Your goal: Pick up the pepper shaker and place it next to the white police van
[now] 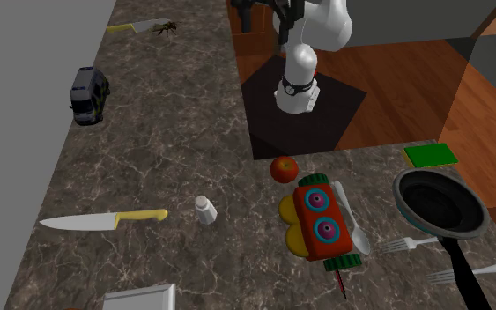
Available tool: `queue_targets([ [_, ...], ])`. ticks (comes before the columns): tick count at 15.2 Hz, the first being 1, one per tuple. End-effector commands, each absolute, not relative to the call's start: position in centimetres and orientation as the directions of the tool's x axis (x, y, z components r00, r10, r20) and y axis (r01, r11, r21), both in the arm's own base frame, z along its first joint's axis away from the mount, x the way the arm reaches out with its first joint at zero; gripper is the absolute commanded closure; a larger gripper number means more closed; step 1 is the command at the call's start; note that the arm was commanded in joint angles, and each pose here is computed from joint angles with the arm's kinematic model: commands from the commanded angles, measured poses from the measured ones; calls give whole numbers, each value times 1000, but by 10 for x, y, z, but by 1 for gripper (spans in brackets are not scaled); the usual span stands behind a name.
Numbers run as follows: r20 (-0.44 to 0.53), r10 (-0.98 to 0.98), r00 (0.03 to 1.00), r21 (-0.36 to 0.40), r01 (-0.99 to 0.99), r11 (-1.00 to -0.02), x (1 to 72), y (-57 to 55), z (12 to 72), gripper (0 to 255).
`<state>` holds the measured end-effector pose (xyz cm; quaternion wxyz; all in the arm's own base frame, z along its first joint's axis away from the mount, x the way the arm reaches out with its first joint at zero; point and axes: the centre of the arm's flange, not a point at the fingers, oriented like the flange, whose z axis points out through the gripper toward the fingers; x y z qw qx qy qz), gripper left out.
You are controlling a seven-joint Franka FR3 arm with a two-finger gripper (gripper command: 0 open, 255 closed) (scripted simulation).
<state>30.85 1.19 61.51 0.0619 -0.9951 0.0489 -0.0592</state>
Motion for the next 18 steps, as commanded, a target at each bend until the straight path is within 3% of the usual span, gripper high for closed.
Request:
queue_targets([
  [1,112,-105,988,-129,-90,-988,309,12,615,0],
  [18,54,-158,986,6,-159,-987,499,66,487,0],
])
